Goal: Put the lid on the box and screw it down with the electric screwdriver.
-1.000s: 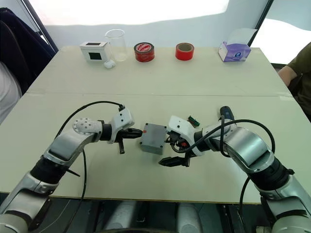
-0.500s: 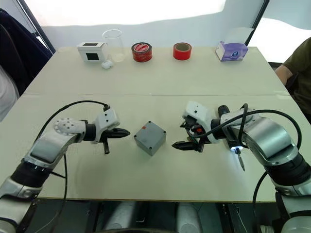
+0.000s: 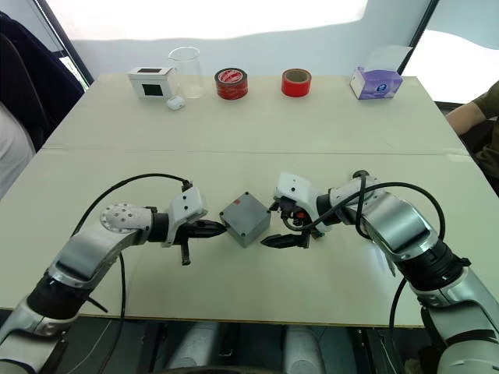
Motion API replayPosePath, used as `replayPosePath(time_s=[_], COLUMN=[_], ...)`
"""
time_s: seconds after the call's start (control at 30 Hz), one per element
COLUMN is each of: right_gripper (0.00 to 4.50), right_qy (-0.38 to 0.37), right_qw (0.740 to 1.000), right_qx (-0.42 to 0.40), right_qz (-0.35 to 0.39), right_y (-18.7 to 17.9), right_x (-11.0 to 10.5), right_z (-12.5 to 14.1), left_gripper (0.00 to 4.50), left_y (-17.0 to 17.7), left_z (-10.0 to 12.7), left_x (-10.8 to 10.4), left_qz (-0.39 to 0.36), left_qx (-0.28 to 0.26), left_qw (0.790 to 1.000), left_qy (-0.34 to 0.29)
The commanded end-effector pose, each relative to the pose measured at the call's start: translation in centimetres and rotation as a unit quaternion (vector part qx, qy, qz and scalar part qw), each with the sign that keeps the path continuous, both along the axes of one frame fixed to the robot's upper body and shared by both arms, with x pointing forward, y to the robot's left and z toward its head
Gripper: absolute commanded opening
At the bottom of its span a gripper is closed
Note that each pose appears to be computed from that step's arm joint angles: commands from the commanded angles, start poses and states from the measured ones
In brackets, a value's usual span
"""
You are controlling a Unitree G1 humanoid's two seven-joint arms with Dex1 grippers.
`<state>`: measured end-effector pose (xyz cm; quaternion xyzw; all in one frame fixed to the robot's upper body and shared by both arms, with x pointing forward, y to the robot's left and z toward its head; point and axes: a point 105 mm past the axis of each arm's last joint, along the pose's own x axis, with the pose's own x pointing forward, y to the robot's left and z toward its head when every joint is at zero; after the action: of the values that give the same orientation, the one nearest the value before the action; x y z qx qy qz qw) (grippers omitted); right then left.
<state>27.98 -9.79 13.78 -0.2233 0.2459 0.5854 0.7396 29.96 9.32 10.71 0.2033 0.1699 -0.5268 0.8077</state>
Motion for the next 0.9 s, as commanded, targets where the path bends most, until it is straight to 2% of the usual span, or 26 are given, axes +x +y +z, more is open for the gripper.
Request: replayPosePath(time_s=[0.03,0.5,0.63,0.77,0.9], right_gripper=[4.47,4.47,4.47,4.47,4.47], right_qy=[-0.004,-0.007,-0.022,-0.030,-0.058], right_qw=[1.000,0.999,0.996,0.984,0.964], right_qx=[0.017,0.017,0.042,0.099,0.114], right_qz=[0.017,-0.028,-0.074,-0.145,-0.234], right_y=[0.8,-0.1,-2.2,-5.1,-8.3], right_x=[-0.8,-0.9,-0.2,1.0,3.3], right_z=[0.7,0.8,2.9,5.0,4.9], left_gripper=[0.00,0.00,0.00,0.00,0.00], left_y=[-0.6,-0.9,0.7,2.1,2.6], left_z=[1.5,2.0,2.9,4.5,6.2], left_x=[1.1,1.3,1.5,0.8,-0.2], left_qz=[-0.002,-0.016,0.003,0.009,-0.004], left_qx=[-0.011,-0.013,-0.010,-0.042,-0.071], left_qw=[0.999,0.999,0.998,0.998,0.997], left_qy=[-0.042,-0.047,-0.056,-0.044,-0.034])
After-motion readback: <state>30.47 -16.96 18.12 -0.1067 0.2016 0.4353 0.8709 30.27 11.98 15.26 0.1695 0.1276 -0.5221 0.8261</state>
